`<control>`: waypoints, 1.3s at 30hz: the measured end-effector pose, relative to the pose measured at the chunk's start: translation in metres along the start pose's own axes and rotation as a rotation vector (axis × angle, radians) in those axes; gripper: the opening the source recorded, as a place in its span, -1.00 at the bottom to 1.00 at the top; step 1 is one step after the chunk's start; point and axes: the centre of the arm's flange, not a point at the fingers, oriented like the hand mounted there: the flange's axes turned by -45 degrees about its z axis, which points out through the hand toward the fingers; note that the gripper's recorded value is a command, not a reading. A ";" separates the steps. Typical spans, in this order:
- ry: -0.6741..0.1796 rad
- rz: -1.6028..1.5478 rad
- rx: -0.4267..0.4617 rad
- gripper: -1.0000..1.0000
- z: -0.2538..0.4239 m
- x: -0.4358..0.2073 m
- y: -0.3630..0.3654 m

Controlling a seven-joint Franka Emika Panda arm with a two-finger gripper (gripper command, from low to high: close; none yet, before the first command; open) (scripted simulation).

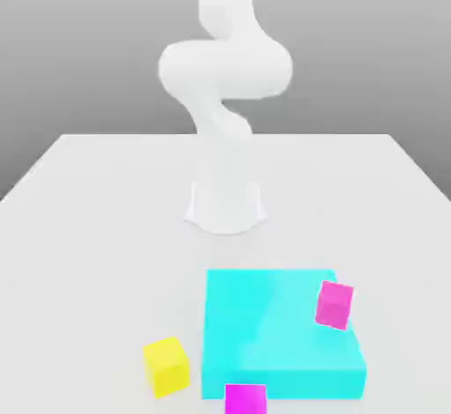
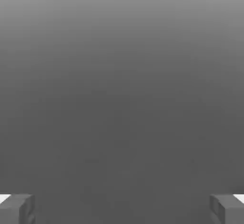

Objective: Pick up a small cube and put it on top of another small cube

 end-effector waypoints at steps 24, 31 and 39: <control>-0.621 0.916 -0.384 0.00 0.389 -0.251 0.089; -0.643 0.952 -0.395 -1.00 0.440 -0.303 0.092; -0.641 0.955 -0.393 -1.00 0.429 -0.291 0.091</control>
